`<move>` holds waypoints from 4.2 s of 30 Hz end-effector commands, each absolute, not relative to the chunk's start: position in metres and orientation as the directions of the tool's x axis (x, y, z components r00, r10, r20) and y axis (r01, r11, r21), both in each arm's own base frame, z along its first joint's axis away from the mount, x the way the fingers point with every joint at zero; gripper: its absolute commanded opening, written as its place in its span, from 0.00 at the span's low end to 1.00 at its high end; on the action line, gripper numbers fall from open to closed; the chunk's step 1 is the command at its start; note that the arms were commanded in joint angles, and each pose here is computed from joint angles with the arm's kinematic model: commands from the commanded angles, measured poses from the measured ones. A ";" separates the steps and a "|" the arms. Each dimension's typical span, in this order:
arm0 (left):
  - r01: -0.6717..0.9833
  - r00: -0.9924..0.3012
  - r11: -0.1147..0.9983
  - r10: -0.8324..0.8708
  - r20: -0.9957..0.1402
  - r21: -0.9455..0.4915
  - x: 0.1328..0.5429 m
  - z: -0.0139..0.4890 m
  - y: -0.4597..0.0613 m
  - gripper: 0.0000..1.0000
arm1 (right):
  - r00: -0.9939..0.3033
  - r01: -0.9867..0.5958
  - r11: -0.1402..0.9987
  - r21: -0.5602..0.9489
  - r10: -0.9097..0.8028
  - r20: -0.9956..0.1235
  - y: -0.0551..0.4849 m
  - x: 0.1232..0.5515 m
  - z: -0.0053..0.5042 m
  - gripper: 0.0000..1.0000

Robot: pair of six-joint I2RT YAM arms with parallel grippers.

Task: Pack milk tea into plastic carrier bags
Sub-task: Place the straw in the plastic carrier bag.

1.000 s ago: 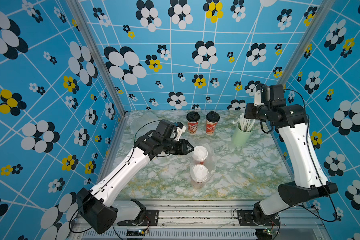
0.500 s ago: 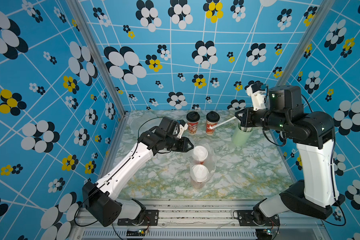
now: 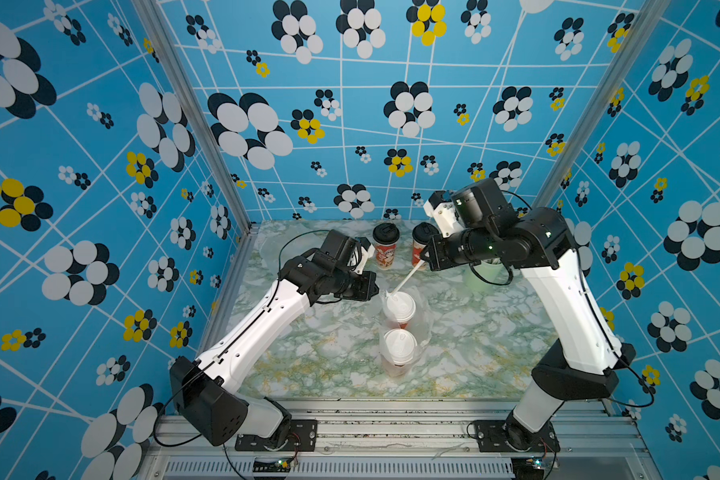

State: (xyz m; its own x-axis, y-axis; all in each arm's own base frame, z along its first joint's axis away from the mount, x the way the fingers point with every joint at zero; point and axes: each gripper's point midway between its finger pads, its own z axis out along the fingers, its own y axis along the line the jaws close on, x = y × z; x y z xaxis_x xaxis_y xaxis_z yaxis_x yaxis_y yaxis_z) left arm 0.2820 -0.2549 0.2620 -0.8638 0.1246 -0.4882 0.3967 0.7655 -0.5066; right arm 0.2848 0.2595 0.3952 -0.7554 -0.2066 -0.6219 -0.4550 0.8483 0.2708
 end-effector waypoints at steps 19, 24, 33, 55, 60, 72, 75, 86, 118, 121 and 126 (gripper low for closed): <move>0.396 -0.856 0.762 0.104 -0.506 -0.513 0.294 0.272 -0.259 0.38 | -0.751 -0.450 0.882 0.141 -0.287 -0.595 0.276 0.318 0.363 0.01; 0.405 -0.858 0.764 0.127 -0.498 -0.502 0.306 0.275 -0.265 0.50 | -0.719 -0.408 0.908 0.095 -0.256 -0.646 0.257 0.318 0.383 0.02; 0.415 -0.875 0.750 0.175 -0.450 -0.515 0.317 0.263 -0.281 0.24 | -0.701 -0.391 0.915 0.104 -0.222 -0.678 0.241 0.305 0.403 0.02; 0.444 -0.834 0.718 0.111 -0.541 -0.537 0.323 0.295 -0.285 0.00 | -0.740 -0.456 0.873 0.173 -0.263 -0.619 0.275 0.307 0.376 0.01; 0.448 -0.834 0.705 0.106 -0.542 -0.551 0.322 0.296 -0.287 0.00 | -0.732 -0.434 0.890 0.140 -0.258 -0.630 0.279 0.321 0.366 0.00; 0.429 -0.850 0.712 0.110 -0.515 -0.556 0.319 0.283 -0.286 0.00 | -0.732 -0.415 0.910 -0.001 -0.335 -0.594 0.288 0.346 0.325 0.00; 0.427 -0.849 0.714 0.105 -0.518 -0.555 0.320 0.283 -0.285 0.00 | -0.744 -0.423 0.906 -0.021 -0.361 -0.563 0.292 0.348 0.308 0.00; 0.399 -0.862 0.717 0.082 -0.500 -0.572 0.322 0.274 -0.285 0.00 | -0.760 -0.427 0.902 -0.067 -0.398 -0.514 0.296 0.355 0.263 0.00; 0.392 -0.842 0.749 0.058 -0.536 -0.534 0.287 0.296 -0.251 0.37 | -0.761 -0.145 0.984 0.106 -0.042 -0.647 0.138 0.377 0.346 0.47; 0.380 -0.850 0.751 0.054 -0.524 -0.540 0.277 0.293 -0.245 0.38 | -0.777 -0.048 0.986 0.158 0.062 -0.626 0.095 0.391 0.331 0.43; 0.364 -0.862 0.745 0.043 -0.505 -0.559 0.261 0.287 -0.240 0.38 | -0.794 0.063 0.991 0.117 0.120 -0.596 0.043 0.419 0.298 0.37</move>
State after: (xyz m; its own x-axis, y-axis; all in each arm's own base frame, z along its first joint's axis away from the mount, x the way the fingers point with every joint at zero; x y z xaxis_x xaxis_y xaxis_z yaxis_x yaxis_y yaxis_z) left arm 0.2715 -0.2444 0.2935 -0.8482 0.0442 -0.5278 0.3839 0.7378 -0.5552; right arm 0.4018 0.0516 0.3093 -0.7960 0.1259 -0.5920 0.0746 0.9911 0.1105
